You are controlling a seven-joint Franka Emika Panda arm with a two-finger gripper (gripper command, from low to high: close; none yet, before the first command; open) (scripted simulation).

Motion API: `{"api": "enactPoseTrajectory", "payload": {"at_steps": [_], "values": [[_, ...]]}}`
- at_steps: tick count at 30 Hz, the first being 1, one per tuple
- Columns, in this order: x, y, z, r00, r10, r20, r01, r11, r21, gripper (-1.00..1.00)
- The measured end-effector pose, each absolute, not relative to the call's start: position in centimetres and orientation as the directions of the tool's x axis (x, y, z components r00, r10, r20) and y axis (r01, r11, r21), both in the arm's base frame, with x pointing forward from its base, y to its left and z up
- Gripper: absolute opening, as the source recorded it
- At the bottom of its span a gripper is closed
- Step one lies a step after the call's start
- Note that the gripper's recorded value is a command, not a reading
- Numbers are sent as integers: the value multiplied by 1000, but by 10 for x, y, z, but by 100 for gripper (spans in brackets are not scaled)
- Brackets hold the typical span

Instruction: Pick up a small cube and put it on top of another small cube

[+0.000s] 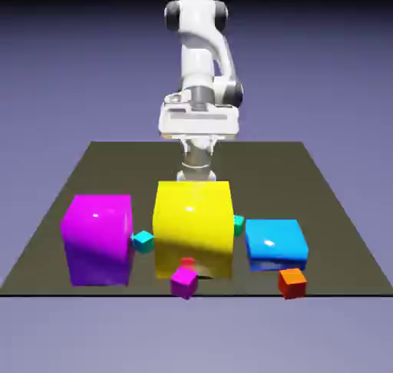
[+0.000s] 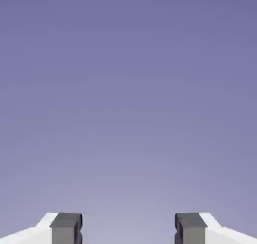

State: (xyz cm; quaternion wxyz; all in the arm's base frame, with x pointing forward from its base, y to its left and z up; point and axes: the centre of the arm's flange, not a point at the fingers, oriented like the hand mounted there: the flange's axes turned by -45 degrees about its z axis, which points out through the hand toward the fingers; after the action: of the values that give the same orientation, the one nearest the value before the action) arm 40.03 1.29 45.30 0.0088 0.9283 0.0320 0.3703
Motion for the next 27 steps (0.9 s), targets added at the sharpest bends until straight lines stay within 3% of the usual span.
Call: {"api": "enactPoseTrajectory", "payload": {"at_steps": [12,27], "values": [[491,107,371,911,170,375,151,-985,78,0],[546,226,240,979,203,1,203,-979,32,0]]}}
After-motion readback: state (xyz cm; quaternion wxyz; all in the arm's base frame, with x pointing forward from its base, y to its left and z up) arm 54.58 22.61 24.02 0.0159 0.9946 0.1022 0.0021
